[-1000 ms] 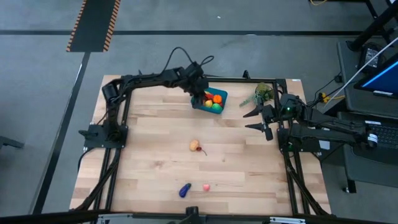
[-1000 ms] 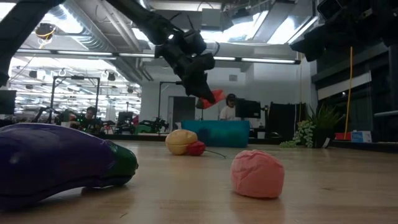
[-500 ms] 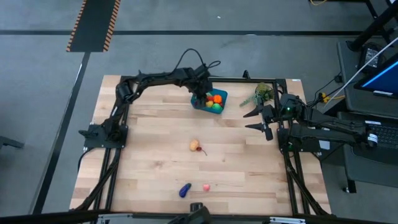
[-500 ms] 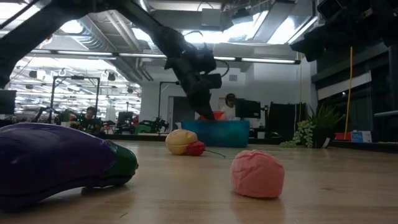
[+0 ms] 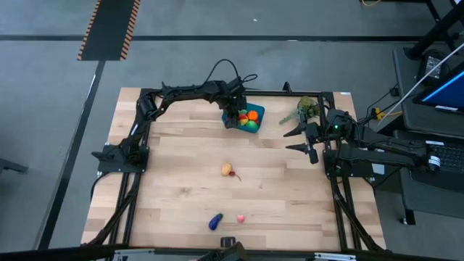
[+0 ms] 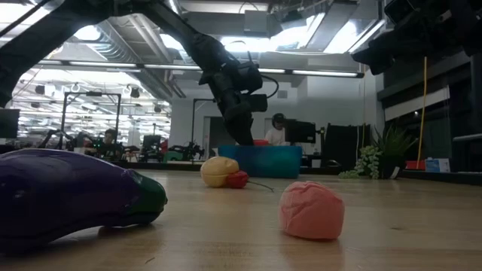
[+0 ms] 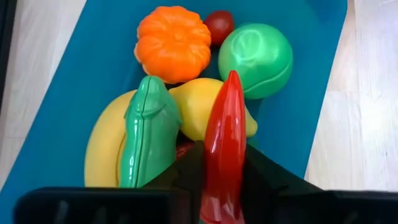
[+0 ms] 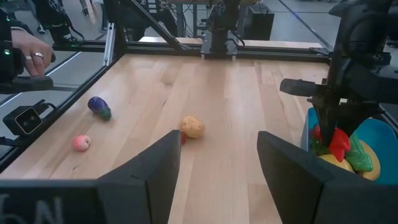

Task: Pick and placing Produce into tupperware
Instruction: Put the red chili pepper into the blue bin, then put the brown potato into the blue bin

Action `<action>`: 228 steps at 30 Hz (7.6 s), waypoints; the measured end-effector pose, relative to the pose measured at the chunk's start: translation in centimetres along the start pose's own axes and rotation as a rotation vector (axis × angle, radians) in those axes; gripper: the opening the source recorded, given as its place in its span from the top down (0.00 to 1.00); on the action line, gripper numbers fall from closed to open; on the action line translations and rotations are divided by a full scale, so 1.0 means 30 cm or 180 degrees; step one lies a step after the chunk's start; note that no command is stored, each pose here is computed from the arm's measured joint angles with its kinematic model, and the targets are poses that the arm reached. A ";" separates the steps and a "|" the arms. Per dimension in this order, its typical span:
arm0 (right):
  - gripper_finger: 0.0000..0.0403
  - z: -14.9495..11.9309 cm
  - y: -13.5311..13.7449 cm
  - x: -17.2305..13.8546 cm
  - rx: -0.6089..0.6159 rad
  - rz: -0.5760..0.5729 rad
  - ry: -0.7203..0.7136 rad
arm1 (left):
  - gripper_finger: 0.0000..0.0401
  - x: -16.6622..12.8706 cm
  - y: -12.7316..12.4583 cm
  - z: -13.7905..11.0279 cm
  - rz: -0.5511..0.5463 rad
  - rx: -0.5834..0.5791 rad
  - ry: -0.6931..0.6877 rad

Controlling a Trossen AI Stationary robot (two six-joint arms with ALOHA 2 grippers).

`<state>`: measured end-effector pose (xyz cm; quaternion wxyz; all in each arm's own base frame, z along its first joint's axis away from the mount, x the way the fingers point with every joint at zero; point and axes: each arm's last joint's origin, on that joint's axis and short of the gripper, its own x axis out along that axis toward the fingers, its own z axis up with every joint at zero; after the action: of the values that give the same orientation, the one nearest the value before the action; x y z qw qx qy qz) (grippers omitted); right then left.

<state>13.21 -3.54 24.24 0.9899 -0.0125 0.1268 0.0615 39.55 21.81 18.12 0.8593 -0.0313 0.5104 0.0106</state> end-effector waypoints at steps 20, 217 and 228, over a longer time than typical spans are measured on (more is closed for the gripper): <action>0.46 -0.001 0.000 0.000 0.0005 0.0002 0.0010 | 0.66 -0.048 -0.063 0.042 0.0171 -0.0178 -0.0069; 0.31 -0.034 0.085 1.178 -0.0960 0.0600 0.3279 | 0.97 -0.413 -0.697 -0.790 0.0481 0.0232 -0.2331; 0.31 -0.028 0.087 1.190 -0.0599 0.0440 0.3158 | 0.98 -0.413 -0.696 -0.790 0.0482 0.0233 -0.2332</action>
<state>46.96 3.25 14.39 0.7988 -0.1209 0.5761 0.1247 13.88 -0.40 18.60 0.9822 0.0431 0.1701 0.0664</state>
